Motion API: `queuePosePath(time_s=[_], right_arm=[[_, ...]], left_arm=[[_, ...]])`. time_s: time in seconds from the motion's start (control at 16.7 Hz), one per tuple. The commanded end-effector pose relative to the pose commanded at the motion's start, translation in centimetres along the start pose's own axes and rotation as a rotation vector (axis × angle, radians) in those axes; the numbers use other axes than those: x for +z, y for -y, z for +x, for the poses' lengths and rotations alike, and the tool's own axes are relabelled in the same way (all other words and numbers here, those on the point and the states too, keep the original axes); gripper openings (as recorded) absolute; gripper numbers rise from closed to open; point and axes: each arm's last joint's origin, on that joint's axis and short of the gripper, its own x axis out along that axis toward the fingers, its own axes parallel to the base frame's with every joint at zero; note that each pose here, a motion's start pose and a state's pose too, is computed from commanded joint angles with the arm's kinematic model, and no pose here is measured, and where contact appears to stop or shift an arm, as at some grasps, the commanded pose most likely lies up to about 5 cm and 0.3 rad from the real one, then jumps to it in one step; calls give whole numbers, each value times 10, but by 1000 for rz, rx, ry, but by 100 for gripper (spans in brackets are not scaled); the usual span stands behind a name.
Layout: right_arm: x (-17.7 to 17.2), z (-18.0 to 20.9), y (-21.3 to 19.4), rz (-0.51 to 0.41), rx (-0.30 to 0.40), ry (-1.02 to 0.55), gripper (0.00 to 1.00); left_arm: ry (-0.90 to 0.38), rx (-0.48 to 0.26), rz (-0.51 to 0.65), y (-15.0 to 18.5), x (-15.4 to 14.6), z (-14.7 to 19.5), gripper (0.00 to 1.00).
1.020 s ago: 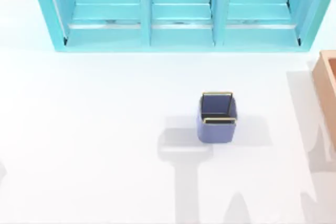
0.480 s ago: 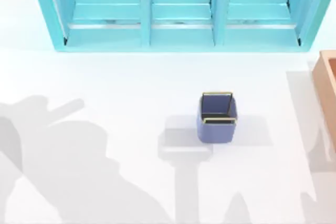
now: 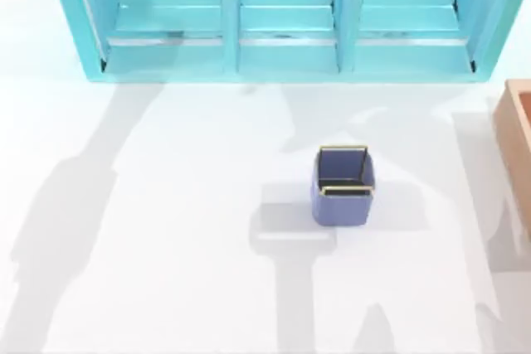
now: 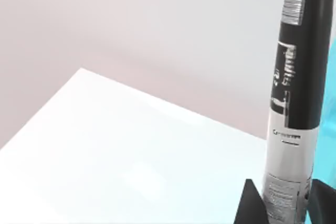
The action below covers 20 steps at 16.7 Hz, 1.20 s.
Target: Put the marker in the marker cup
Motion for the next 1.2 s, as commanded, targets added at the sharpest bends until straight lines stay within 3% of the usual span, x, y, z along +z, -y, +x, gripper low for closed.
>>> queuePosePath(time_s=[0.24, 0.42, 0.6, 0.78, 1.08, 1.14, 1.2], right_arm=[[0, 0, 0, 0, 0, 0, 100], [0, 0, 0, 0, 0, 0, 100], [0, 0, 0, 0, 0, 0, 100], [0, 0, 0, 0, 0, 0, 100], [0, 0, 0, 0, 0, 0, 100], [0, 0, 0, 0, 0, 0, 100], [0, 0, 0, 0, 0, 0, 100]], left_arm=[[228, 17, 30, 126, -77, -89, 0], [365, 26, 8, 180, -149, -165, 0], [456, 29, -26, 203, -212, -225, 0], [501, 26, -47, 208, -252, -257, 0], [508, 26, -50, 208, -259, -262, 0], [454, -81, 32, 223, -271, -253, 0], [455, -78, 30, 223, -270, -253, 0]])
